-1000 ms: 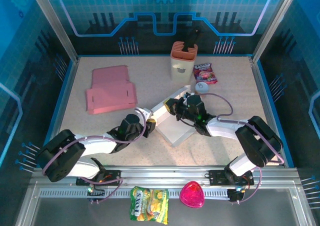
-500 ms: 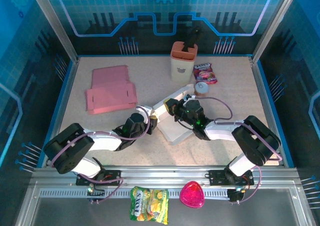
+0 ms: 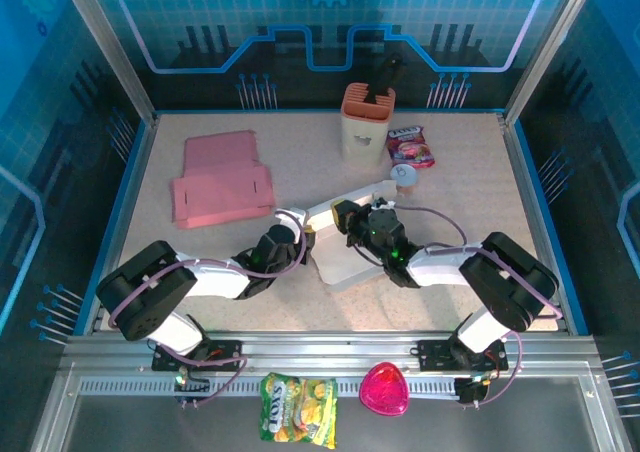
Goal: Fold the paper box
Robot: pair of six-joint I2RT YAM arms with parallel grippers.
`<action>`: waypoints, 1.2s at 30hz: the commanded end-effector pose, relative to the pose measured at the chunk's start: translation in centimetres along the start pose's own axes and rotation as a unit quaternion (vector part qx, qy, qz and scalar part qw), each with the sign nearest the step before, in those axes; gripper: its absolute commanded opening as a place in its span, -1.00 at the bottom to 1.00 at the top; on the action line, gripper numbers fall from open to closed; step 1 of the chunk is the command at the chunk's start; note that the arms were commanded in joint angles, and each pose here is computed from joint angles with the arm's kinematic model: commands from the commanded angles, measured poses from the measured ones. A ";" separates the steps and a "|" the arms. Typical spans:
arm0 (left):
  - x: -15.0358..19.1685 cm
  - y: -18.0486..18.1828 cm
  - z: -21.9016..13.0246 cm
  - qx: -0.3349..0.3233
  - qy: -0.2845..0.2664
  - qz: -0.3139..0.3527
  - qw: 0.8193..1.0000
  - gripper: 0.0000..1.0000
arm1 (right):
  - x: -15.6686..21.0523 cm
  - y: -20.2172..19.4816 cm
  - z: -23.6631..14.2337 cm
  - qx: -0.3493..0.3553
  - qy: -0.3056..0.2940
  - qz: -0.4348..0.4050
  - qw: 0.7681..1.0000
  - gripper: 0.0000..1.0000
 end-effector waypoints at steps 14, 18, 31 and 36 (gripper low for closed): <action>-5.4 -1.8 1.3 0.020 -0.080 -0.013 0.996 -0.50 | 0.4 -5.0 -0.9 0.092 -0.014 0.039 0.995 -1.00; -5.4 -2.0 1.4 0.025 -0.084 0.000 0.996 -0.66 | 0.3 -5.2 -1.2 0.098 -0.018 0.040 0.994 -1.00; -5.5 -3.5 1.7 0.063 -0.086 0.033 0.994 -0.90 | 0.0 -5.6 -1.6 0.112 -0.016 0.040 0.993 -1.00; -5.4 -2.9 2.4 0.041 -0.062 0.020 0.997 -0.97 | 0.4 -5.5 -1.4 0.114 -0.012 0.038 0.993 -1.00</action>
Point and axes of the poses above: each hand's point on the last joint's axis, 136 mm out from that joint toward the fingers, its own z axis out along the fingers, its own y axis along the line the jaws close on, x = y × z, the point moved 1 cm from there along -z, back along the fingers, and after that the axes turned 15 degrees about z, right-handed, at the moved point
